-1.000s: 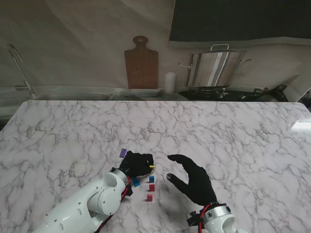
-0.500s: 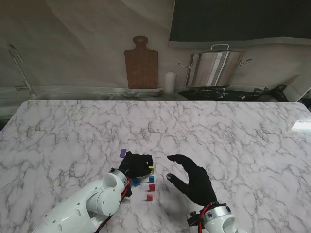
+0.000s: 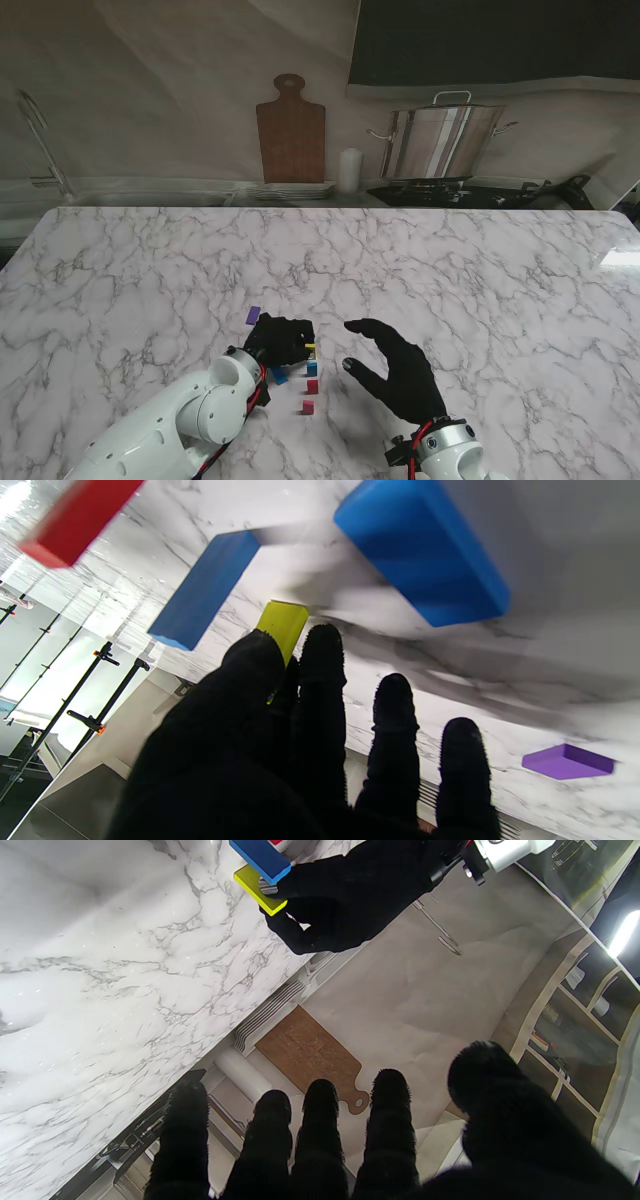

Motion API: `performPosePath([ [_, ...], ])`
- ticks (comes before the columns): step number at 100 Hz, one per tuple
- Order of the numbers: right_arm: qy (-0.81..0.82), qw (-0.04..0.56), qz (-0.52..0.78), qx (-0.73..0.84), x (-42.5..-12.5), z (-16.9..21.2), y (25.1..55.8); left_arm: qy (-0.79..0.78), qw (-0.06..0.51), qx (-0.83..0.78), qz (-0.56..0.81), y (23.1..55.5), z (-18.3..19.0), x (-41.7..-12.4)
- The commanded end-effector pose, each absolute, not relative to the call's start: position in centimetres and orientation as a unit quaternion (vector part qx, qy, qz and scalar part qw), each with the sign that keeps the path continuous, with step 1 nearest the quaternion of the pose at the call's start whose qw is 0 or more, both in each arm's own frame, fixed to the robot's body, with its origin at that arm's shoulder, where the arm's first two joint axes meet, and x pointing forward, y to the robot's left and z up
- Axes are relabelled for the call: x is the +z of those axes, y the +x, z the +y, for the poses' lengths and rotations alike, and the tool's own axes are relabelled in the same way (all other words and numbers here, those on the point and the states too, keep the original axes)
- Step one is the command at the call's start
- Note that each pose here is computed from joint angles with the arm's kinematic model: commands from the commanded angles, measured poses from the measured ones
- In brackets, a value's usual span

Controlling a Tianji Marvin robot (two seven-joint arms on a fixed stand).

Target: Arrange dominoes in a row

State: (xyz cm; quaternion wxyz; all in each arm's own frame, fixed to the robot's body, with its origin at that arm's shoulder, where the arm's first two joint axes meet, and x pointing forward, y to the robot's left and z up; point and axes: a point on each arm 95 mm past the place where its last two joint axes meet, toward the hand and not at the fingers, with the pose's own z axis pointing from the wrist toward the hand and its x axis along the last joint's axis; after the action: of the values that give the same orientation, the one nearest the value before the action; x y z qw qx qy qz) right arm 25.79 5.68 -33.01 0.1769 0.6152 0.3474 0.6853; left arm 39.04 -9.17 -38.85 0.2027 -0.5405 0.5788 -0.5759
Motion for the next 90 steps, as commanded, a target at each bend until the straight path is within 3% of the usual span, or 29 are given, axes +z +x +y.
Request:
performPosePath([
  [1, 0.618, 0.177, 0.348, 0.683, -33.11, 5.67, 25.63, -0.541, 0.196, -0.571, 0.585, 38.84, -9.30, -39.00],
  [90, 0.618, 0.177, 0.350, 0.682, -33.04, 5.62, 25.58, -0.537, 0.187, -0.565, 0.598, 38.96, -9.15, -39.03],
])
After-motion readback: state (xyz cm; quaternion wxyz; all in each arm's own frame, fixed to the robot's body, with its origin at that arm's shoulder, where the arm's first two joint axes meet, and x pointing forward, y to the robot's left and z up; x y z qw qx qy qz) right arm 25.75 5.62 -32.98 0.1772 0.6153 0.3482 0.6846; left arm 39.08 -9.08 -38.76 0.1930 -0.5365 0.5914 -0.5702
